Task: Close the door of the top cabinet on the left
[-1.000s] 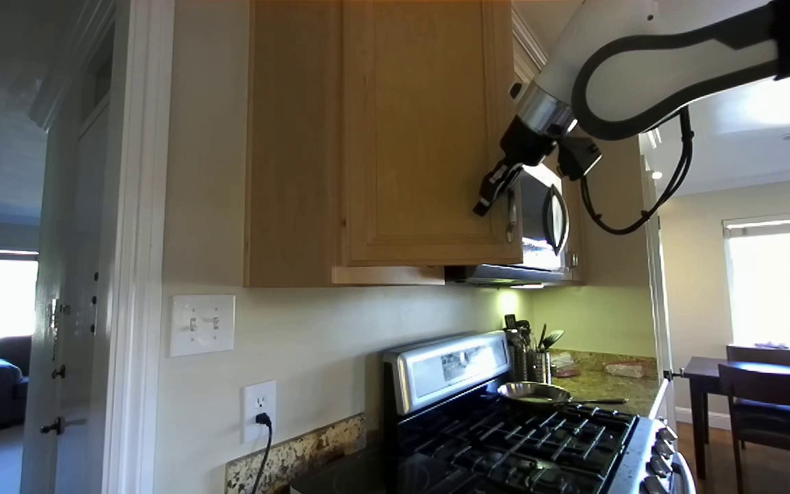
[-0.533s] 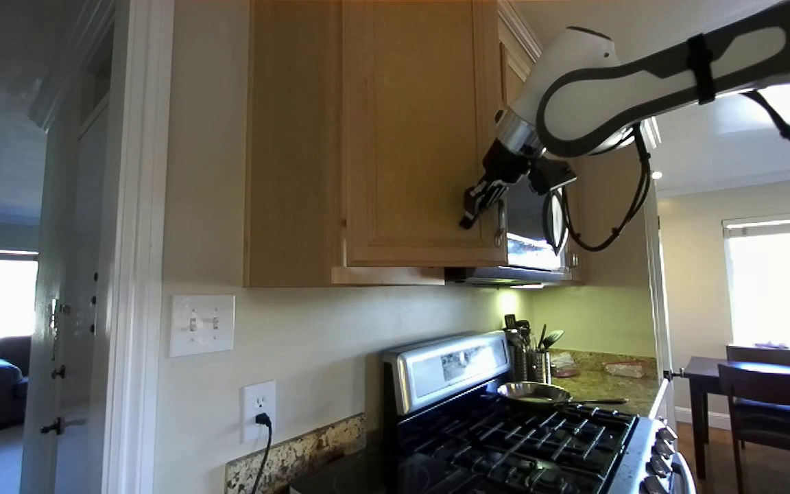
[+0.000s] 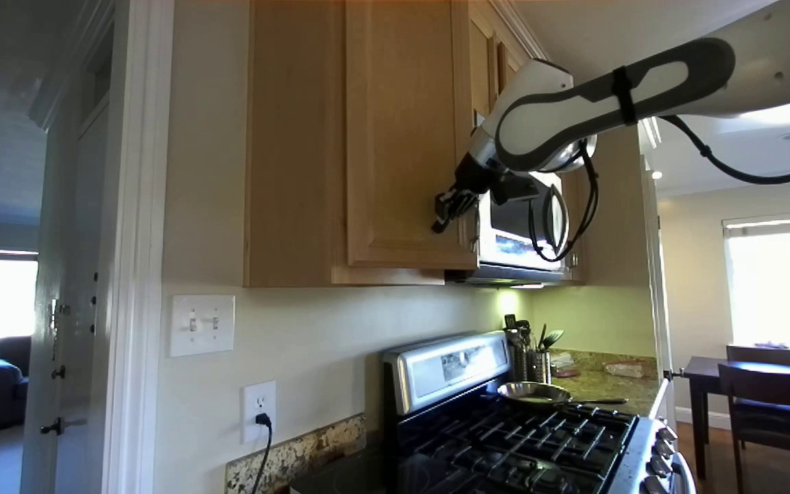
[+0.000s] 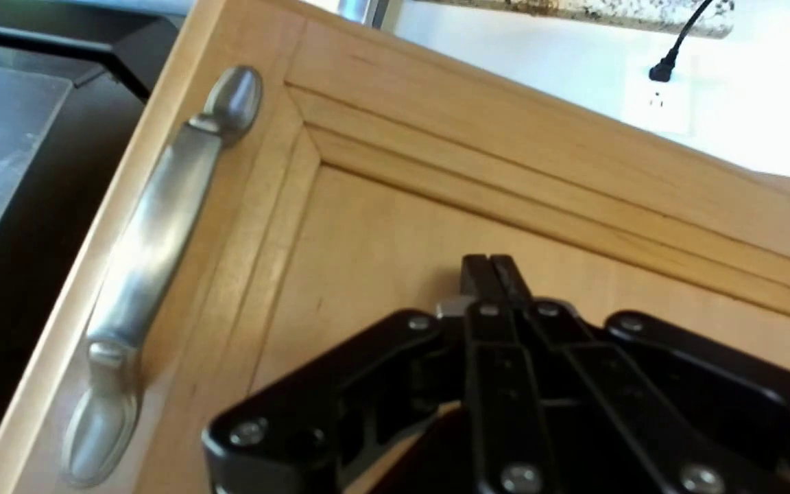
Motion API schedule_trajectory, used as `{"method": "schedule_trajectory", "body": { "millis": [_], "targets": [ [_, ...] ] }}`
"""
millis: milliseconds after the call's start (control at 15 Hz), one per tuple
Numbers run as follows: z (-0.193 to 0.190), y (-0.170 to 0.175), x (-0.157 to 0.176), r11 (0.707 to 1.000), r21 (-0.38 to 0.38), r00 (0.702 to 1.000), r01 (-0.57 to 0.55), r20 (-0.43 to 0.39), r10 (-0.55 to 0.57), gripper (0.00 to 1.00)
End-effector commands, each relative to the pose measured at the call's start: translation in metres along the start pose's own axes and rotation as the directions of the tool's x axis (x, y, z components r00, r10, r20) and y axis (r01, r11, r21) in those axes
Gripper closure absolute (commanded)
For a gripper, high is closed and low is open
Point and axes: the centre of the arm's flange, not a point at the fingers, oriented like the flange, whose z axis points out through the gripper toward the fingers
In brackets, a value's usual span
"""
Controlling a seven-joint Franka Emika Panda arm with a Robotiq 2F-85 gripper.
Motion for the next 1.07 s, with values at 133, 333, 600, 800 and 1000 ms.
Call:
{"method": "schedule_trajectory", "body": {
  "millis": [133, 333, 600, 800, 1000],
  "targets": [
    [0.02, 0.015, 0.027, 1.0, -0.005, 0.999, -0.01, -0.045, 0.01, 0.97],
    [0.013, 0.014, 0.015, 1.0, 0.006, 1.0, -0.011, -0.016, 0.011, 0.97],
    [-0.013, 0.009, -0.022, 0.99, 0.127, 0.99, -0.062, 0.136, 0.045, 0.59],
    [-0.032, -0.002, -0.061, 0.968, 0.226, 0.957, -0.111, 0.286, 0.043, 0.41],
    [-0.043, -0.013, -0.101, 0.958, 0.248, 0.893, -0.141, 0.45, 0.015, 0.22]
  ]
}}
